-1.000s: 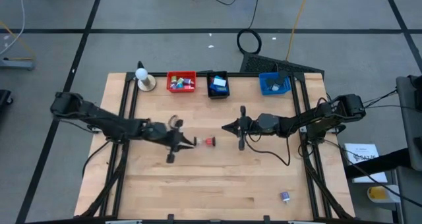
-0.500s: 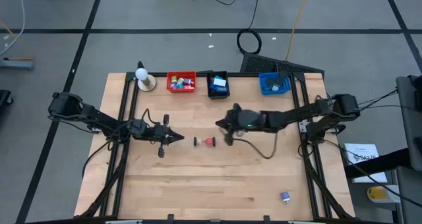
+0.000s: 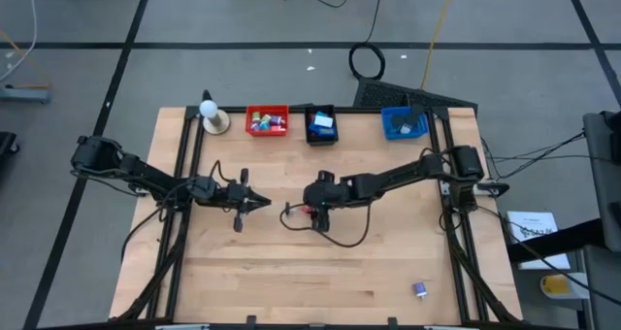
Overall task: Pick & Place Office items
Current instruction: Put the pink hourglass into the blue bin
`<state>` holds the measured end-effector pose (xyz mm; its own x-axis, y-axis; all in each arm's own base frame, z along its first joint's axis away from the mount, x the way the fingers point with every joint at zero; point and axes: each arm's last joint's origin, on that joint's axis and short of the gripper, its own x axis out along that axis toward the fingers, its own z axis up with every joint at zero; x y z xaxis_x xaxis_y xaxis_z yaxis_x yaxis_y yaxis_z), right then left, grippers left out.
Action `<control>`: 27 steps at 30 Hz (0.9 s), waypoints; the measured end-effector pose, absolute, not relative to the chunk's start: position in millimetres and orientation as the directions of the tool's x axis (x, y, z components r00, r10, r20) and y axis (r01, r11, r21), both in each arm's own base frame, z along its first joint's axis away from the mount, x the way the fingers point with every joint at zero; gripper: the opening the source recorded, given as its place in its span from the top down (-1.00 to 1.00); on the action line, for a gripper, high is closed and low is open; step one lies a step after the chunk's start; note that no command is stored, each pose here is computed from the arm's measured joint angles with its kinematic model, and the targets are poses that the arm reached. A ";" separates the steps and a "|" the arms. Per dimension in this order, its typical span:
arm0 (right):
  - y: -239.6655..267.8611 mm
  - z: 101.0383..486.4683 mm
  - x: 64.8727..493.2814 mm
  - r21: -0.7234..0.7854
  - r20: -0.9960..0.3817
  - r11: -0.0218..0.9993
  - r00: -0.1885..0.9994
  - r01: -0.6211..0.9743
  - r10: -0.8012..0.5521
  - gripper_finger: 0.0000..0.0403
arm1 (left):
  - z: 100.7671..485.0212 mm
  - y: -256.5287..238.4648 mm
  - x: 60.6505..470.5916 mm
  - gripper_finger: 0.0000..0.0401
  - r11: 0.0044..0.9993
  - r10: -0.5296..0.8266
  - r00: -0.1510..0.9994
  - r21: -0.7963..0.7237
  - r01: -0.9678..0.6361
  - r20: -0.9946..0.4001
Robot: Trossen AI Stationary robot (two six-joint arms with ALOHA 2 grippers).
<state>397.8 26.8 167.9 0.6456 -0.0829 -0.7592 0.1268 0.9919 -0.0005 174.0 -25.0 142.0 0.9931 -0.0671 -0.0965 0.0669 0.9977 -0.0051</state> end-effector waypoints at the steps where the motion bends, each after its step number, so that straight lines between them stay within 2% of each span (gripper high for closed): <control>1: 26.8 166.0 397.9 -0.007 -0.764 0.993 0.640 0.119 -0.082 -0.39 | 142.0 -25.0 174.0 0.84 0.998 -0.067 0.993 -0.005 0.067 -0.096; 4: 27.1 156.8 400.7 -0.015 -0.769 0.994 0.634 0.108 -0.080 -0.54 | 142.0 -25.0 174.0 0.84 0.998 -0.067 0.993 -0.005 0.067 -0.097; 8: 28.1 151.2 402.5 0.006 -0.774 0.996 0.631 0.090 -0.053 -0.54 | 142.0 -25.0 174.0 0.84 0.998 -0.067 0.993 -0.005 0.067 -0.097; 12: 27.9 141.3 398.8 -0.002 -0.813 0.996 0.580 0.090 -0.054 -0.37 | 141.9 -25.0 174.0 0.84 0.998 -0.067 0.993 -0.005 0.067 -0.097; 22: 29.3 147.1 399.7 0.063 -0.802 0.996 0.597 0.058 0.016 0.19 | 141.3 -25.1 173.9 0.84 0.998 -0.068 0.992 -0.005 0.068 -0.104; 27: 29.1 153.4 393.7 0.069 -0.822 0.996 0.569 0.062 0.021 0.21 | 140.3 -25.1 173.8 0.84 0.998 -0.068 0.991 -0.004 0.068 -0.114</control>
